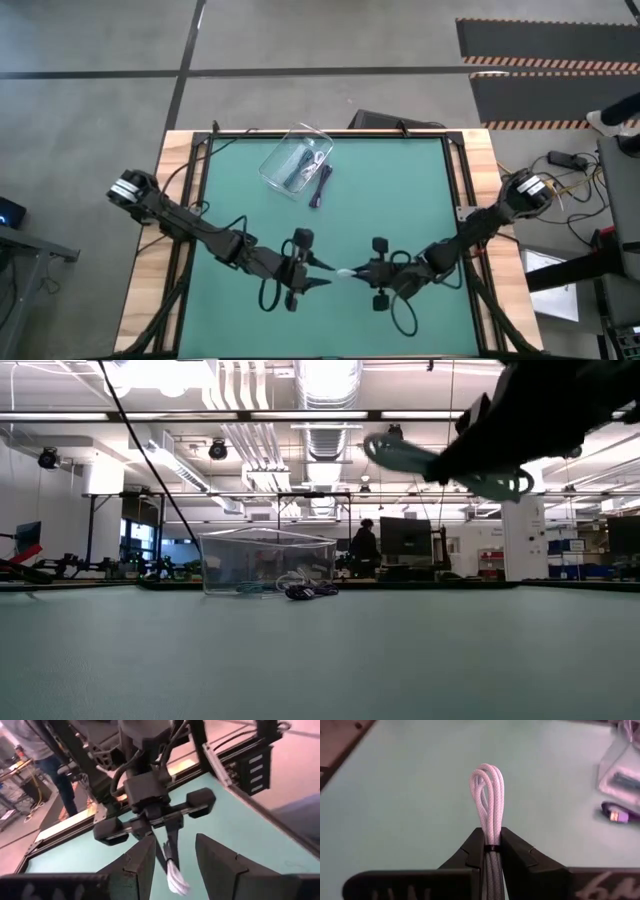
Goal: Pick and place USB-C Cables
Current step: Put the white USB cable into the transparent bin
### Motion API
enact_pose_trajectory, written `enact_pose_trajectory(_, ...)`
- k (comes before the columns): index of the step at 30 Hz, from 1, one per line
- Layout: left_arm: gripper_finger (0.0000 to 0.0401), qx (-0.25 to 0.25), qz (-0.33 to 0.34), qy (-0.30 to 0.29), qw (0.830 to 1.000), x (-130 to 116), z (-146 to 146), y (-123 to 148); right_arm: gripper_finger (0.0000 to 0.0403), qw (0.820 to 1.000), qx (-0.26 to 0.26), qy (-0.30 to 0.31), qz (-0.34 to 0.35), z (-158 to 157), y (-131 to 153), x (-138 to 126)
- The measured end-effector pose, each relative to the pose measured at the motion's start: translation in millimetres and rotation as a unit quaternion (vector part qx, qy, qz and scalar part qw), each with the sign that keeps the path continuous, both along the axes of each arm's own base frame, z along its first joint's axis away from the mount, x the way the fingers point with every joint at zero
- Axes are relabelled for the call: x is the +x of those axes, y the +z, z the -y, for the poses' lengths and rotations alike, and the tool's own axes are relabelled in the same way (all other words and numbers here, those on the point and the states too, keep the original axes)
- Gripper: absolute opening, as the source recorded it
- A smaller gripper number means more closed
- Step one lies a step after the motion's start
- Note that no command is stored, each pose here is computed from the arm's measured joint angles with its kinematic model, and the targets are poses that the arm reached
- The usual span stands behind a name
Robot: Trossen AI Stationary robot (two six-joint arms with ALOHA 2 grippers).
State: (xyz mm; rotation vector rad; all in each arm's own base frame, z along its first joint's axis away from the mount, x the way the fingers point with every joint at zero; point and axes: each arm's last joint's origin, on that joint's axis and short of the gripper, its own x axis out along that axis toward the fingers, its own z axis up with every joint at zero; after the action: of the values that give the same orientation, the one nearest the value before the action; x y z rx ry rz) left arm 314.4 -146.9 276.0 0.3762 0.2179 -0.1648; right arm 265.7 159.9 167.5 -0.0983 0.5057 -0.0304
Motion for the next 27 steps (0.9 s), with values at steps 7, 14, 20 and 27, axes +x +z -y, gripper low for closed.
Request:
enact_pose_trajectory(7, 0.0125, -0.008, -0.004, -0.030, 1.000, -3.5, 0.1, -0.5, 0.0029, 0.997, -0.006, 0.027, 0.076, -1.5, 4.5, 1.0)
enact_pose_trajectory(14, 0.0125, -0.012, -0.005, -0.032, 0.999, -3.7, 0.1, -1.3, 0.0029, 0.992, -0.019, 0.028, 0.118, -0.5, 7.9, 0.7)
enact_pose_trajectory(20, 0.0125, -0.016, 0.002, -0.022, 1.000, -0.8, -5.0, -2.0, 0.0029, 0.987, -0.037, 0.039, 0.151, -2.0, 15.8, 2.9)
enact_pose_trajectory(27, 0.0125, -0.028, 0.002, -0.012, 1.000, 1.7, -7.8, -2.9, 0.0029, 0.977, -0.055, 0.049, 0.200, -3.4, 26.9, 4.9)
